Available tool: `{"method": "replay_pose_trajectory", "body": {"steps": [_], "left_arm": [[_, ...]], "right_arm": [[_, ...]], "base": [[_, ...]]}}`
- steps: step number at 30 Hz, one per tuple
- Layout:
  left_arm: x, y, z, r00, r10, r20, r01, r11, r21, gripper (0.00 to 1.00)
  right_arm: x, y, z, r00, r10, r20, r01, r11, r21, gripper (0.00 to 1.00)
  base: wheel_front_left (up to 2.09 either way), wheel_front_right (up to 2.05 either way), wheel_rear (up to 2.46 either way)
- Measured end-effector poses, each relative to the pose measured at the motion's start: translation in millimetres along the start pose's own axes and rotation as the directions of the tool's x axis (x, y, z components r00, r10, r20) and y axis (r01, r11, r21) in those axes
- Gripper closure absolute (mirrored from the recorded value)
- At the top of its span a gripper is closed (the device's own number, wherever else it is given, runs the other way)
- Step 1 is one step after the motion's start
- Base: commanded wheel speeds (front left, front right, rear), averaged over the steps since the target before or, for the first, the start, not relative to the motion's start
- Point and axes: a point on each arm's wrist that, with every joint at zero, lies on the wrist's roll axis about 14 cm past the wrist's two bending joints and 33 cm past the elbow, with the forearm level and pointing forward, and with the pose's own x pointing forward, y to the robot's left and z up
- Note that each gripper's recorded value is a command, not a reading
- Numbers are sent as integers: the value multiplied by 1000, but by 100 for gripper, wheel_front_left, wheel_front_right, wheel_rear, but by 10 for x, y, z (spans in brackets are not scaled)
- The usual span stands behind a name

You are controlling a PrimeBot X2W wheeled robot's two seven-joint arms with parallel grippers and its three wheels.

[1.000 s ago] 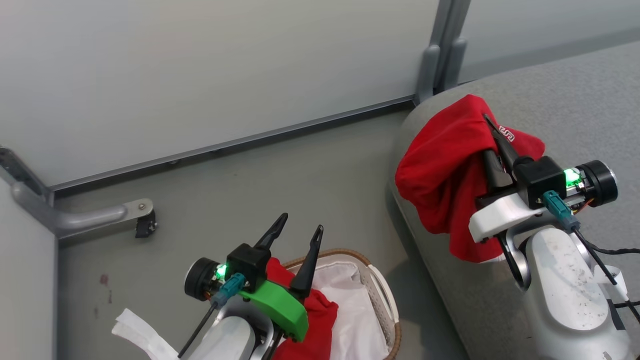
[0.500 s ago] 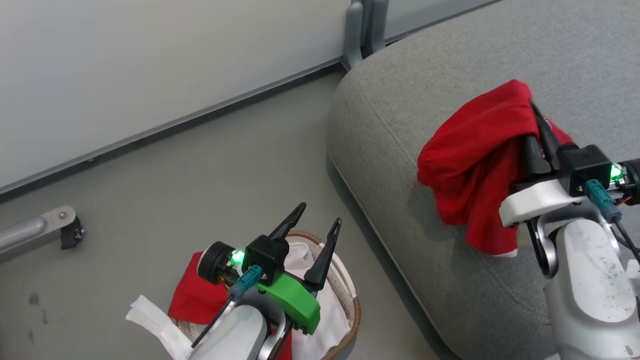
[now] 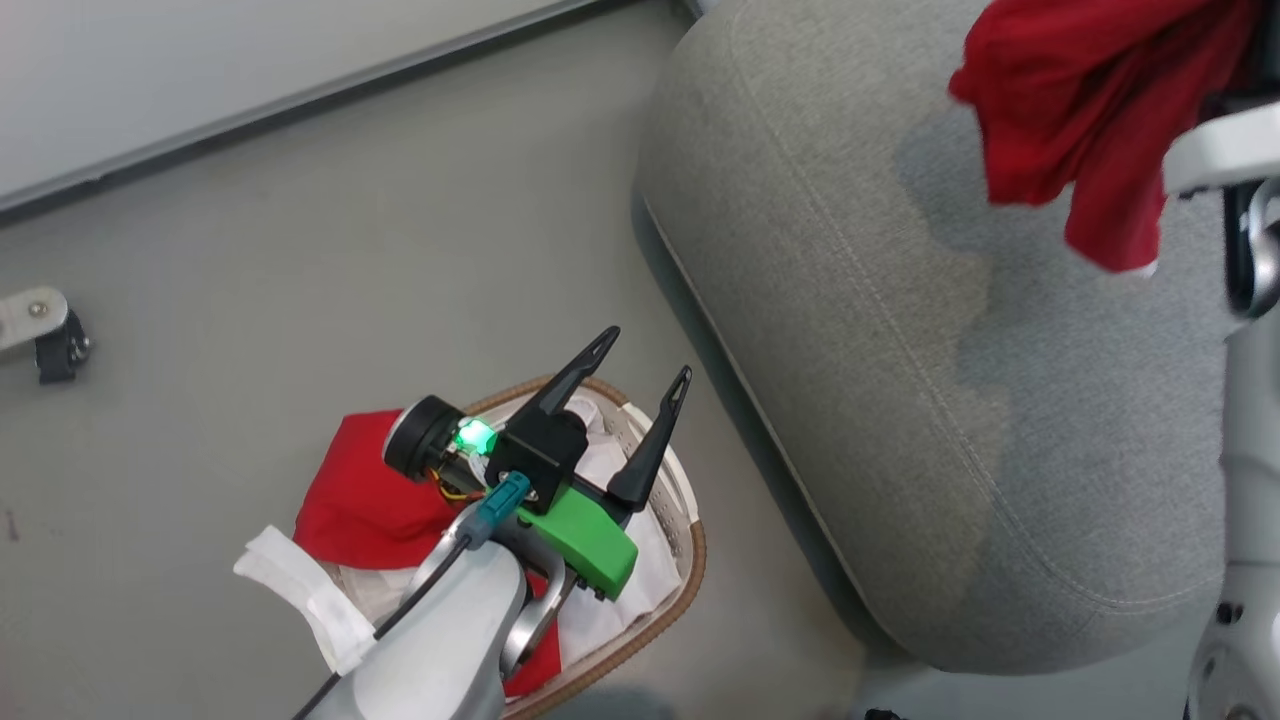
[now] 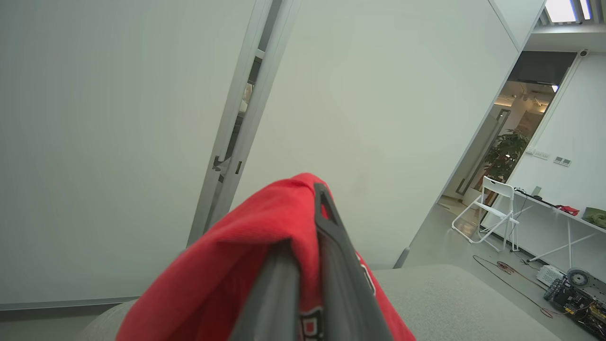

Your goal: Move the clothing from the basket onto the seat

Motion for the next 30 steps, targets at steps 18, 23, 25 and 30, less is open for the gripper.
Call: {"method": "replay_pose_trajectory", "body": {"steps": [18, 23, 25, 30], "left_arm": [[-56, 876, -831, 990, 106, -93, -114, 990, -80, 0], [-132, 974, -1084, 982, 133, -133, -149, 981, -121, 0], [-181, 1013, -1159, 978, 146, -151, -165, 978, -125, 0], [-257, 1084, -1212, 970, 170, -172, -193, 974, -121, 0]], "right_arm": [[1199, 509, -999, 987, 93, -134, -114, 981, -157, 100], [845, 775, -1849, 935, 122, -334, -169, 979, -113, 100], [686, 892, -2103, 905, 144, -399, -197, 976, -93, 100], [431, 1048, -2380, 855, 190, -483, -256, 964, -73, 100]], "base": [[0, 0, 0], [0, 0, 0], [0, 0, 0], [0, 0, 0]]}}
